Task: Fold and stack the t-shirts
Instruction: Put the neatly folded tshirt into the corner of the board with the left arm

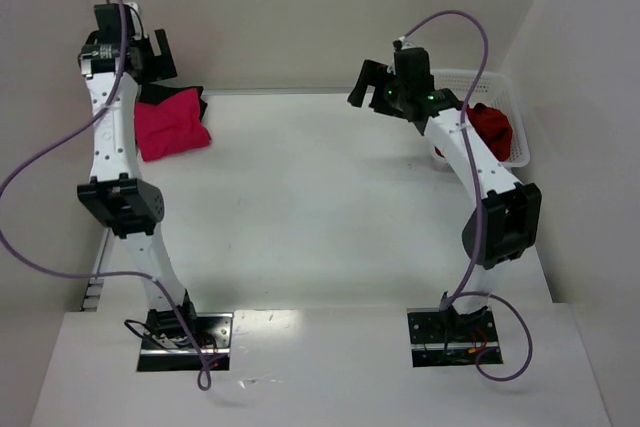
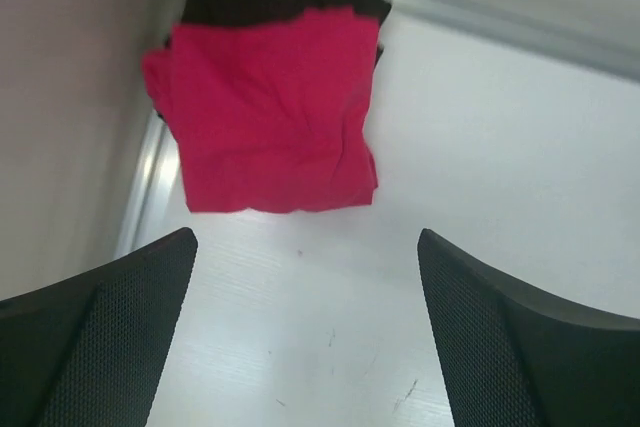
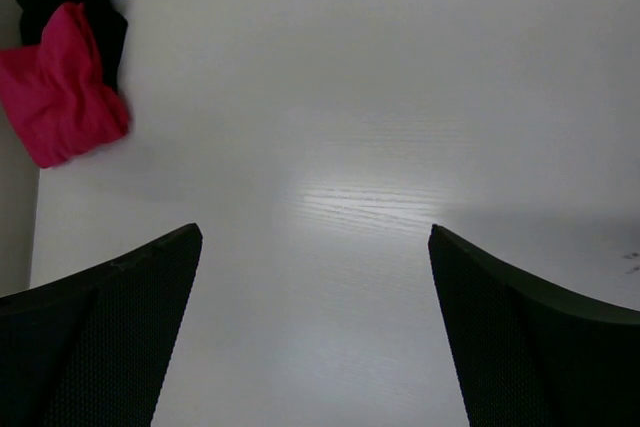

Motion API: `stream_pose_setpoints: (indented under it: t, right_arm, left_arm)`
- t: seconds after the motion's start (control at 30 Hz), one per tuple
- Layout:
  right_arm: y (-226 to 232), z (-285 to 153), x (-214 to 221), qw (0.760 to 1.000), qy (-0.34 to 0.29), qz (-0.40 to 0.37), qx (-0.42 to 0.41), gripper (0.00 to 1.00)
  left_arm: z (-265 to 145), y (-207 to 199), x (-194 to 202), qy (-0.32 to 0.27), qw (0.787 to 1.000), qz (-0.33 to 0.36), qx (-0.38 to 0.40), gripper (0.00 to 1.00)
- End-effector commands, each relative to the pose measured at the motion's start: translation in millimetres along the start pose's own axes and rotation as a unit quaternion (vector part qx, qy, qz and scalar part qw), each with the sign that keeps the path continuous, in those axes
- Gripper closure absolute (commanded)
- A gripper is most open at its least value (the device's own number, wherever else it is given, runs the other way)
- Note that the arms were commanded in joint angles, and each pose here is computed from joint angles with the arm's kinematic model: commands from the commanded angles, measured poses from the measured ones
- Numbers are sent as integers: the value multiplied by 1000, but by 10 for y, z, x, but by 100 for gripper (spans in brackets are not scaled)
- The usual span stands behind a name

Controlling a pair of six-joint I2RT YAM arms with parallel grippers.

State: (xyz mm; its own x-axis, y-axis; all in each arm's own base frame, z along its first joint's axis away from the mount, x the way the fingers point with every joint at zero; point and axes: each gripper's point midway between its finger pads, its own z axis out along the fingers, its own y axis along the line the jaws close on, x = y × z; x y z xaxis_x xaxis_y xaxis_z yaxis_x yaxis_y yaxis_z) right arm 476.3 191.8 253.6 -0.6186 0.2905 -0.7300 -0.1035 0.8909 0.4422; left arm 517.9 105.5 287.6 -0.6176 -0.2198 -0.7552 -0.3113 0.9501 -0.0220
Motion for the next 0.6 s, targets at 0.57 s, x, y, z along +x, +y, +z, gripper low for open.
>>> stream_pose_setpoints:
  t: [0.57]
  right_arm:
    - [-434, -1085, 229, 998, -60, -25, 13, 0]
  left_arm:
    - [-1348, -82, 1357, -77, 992, -27, 91, 1]
